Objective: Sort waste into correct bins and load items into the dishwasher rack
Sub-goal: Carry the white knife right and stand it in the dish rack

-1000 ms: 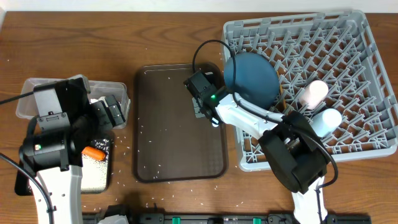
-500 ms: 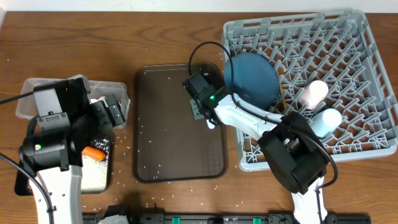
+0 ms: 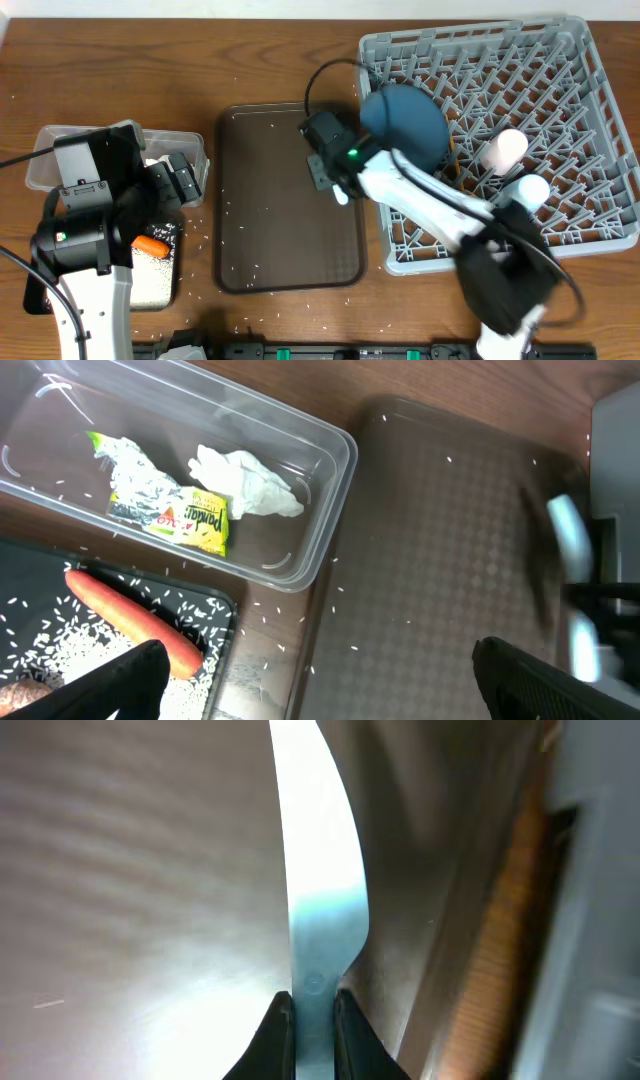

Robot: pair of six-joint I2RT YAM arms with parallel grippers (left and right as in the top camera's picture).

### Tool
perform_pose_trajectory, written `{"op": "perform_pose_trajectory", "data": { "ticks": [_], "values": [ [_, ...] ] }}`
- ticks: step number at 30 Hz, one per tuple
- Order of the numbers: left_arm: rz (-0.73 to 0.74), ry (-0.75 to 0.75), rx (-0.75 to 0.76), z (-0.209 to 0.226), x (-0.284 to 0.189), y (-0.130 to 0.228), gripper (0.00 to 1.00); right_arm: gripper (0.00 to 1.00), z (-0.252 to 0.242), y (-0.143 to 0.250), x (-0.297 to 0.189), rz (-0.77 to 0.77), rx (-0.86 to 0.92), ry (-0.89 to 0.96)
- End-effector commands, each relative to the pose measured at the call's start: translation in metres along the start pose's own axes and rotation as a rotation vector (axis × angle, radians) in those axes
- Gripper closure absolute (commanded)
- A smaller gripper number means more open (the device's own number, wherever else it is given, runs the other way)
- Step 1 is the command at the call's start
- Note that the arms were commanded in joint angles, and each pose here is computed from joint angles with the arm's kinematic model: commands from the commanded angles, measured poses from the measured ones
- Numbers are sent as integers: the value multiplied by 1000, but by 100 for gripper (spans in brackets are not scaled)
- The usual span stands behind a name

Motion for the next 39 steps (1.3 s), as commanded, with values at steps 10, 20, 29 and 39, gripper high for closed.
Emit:
{"op": "perform_pose_trajectory", "data": {
  "ticks": [10,20,29,39],
  "values": [
    [-13,-15,-3,2,-4,-3,2,91,-97,-51,-163,-245,120,44],
    [-12,-15,-3,2,-3,-3,2,88,-223,-32,-152,-79,217,260],
    [-12,-15,-3,2,-3,-3,2,85,-247,-22,-97,79,259,255],
    [-12,-15,-3,2,-3,-3,2,70,-190,-37,-143,-60,166,-58]
  ]
}}
Point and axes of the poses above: each gripper's point midway between its finger pads, its own x axis out along the fingers, its own z axis along the line the jaws close on, y = z × x, the point moved 6 cm from there along -x, back along the fingers, and after that the axes turned 11 degrees about x, right-handed, at the moved point
